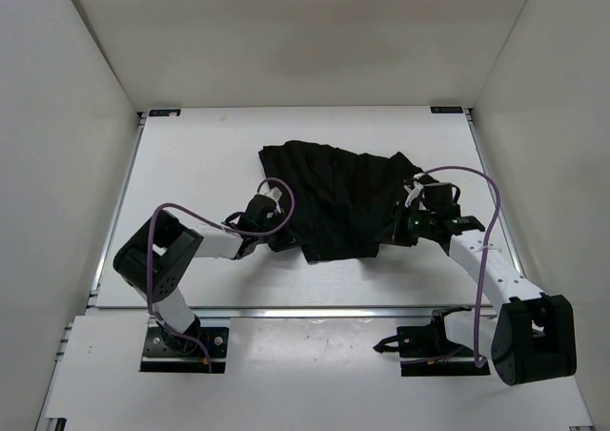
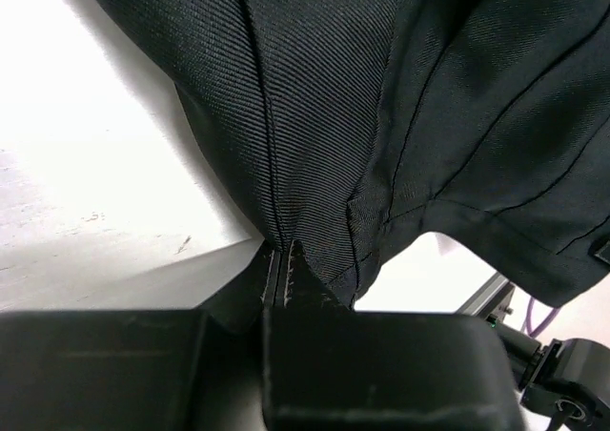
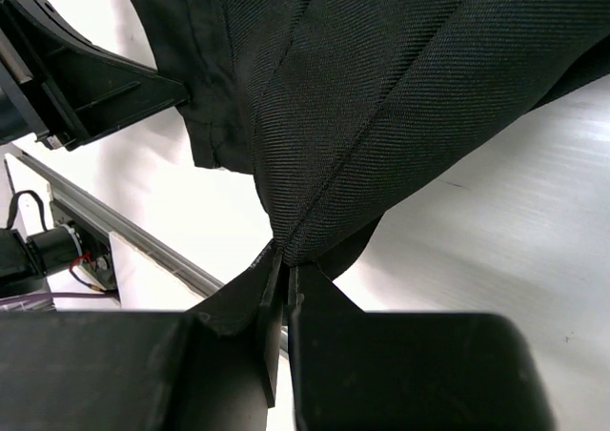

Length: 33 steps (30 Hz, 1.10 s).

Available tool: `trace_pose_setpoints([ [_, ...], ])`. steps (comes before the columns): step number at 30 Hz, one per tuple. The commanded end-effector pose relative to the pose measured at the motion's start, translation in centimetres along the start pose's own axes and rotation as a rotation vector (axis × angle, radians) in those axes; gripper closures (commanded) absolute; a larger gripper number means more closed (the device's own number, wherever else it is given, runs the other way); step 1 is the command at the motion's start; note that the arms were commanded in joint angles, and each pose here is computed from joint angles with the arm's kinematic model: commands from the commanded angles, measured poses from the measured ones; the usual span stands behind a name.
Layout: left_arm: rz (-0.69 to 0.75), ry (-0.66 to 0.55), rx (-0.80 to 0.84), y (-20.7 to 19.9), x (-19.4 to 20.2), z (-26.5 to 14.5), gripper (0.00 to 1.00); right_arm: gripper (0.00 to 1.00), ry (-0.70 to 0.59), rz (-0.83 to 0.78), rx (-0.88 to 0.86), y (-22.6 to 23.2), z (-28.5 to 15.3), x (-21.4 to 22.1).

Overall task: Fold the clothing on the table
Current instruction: Flatten the skirt out

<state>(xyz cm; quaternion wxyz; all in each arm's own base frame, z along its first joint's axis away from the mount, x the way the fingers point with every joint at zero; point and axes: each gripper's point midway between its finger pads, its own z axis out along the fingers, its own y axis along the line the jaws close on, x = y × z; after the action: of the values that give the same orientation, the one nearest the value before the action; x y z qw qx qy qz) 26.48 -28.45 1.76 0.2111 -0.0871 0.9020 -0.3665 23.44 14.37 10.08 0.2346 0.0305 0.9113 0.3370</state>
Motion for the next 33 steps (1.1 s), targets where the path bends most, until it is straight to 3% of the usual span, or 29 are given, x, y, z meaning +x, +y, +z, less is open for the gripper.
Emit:
trace_pose_setpoints([
  [1,0.013,-0.025,0.0,-0.7,-1.7,-0.7,1.0,1.0,-0.064,-0.042,-0.04,1.4,-0.6,-2.9],
  [3,0.014,-0.045,0.005,-0.7,-2.9,-1.6,1.0,1.0,-0.087,-0.055,-0.026,1.0,-0.7,-4.0],
  [5,0.015,-0.105,0.021,-1.5,-6.6,-3.1,1.0,1.0,-0.105,-0.068,-0.02,0.6,-0.8,-5.6],
  [9,0.137,-0.224,0.042,-5.4,-16.3,-7.9,1.0,1.0,-0.171,-0.121,-0.024,1.6,-2.4,-11.9],
  [10,0.165,-0.262,0.03,-5.1,-18.9,-9.1,1.0,0.99,-0.225,-0.17,-0.03,2.9,-3.4,-15.4],
  [11,0.188,-0.312,0.06,-7.6,-22.5,-11.7,1.0,1.0,-0.209,-0.162,-0.022,3.1,-3.5,-16.4],
  [12,0.259,-0.362,0.083,-10.7,-25.8,-14.3,1.0,1.0,-0.289,-0.228,-0.04,5.9,-6.1,-20.3],
  [13,0.277,-0.394,0.077,-11.4,-27.9,-15.7,1.0,1.0,-0.394,-0.308,-0.068,9.4,-9.0,-24.6],
  [14,0.358,-0.486,0.087,-15.1,-30.8,-19.9,1.0,1.0,-0.485,-0.376,-0.084,12.4,-12.1,-27.7],
  [17,0.499,-0.751,0.046,-22.0,-35.3,-28.8,1.0,1.0,-0.691,-0.493,-0.118,18.6,-19.3,-31.6],
  [19,0.508,-0.857,0.06,-23.8,-35.3,-32.7,1.0,0.99,-0.739,-0.515,-0.142,20.2,-21.1,-31.3],
  [21,0.492,-0.832,0.065,-22.2,-34.5,-31.5,1.0,1.0,-0.753,-0.49,-0.109,18.0,-20.9,-31.0],
  [23,0.485,-0.744,-0.012,-18.9,-32.7,-28.3,1.0,1.0,-0.646,-0.392,-0.058,12.7,-16.9,-27.8],
  [25,0.446,-0.552,-0.099,-12.7,-28.6,-22.5,1.0,1.0,-0.553,-0.31,-0.032,8.3,-13.0,-24.4],
  [26,0.442,-0.519,-0.105,-11.5,-27.1,-21.6,1.0,1.0,-0.46,-0.238,-0.015,5.3,-10.0,-20.8],
  [29,0.358,-0.26,-0.23,-1.5,-18.0,-15.8,1.0,1.0,-0.25,-0.088,0.018,-0.4,-4.0,-11.7],
  [30,0.346,-0.214,-0.239,-0.4,-16.3,-15.4,0.96,1.0,-0.183,-0.033,0.019,-1.6,-2.6,-8.6],
  [31,0.322,-0.141,-0.27,1.8,-13.8,-14.9,0.81,1.0,-0.162,-0.018,0.025,-2.1,-2.0,-7.4],
  [32,0.306,-0.082,-0.292,3.4,-11.6,-14.8,0.55,1.0,-0.122,0.01,0.012,-2.3,-1.3,-5.3],
  [33,0.298,-0.067,-0.295,3.7,-11.0,-15.0,0.46,1.0,-0.11,0.028,0.011,-2.3,-1.1,-4.2],
])
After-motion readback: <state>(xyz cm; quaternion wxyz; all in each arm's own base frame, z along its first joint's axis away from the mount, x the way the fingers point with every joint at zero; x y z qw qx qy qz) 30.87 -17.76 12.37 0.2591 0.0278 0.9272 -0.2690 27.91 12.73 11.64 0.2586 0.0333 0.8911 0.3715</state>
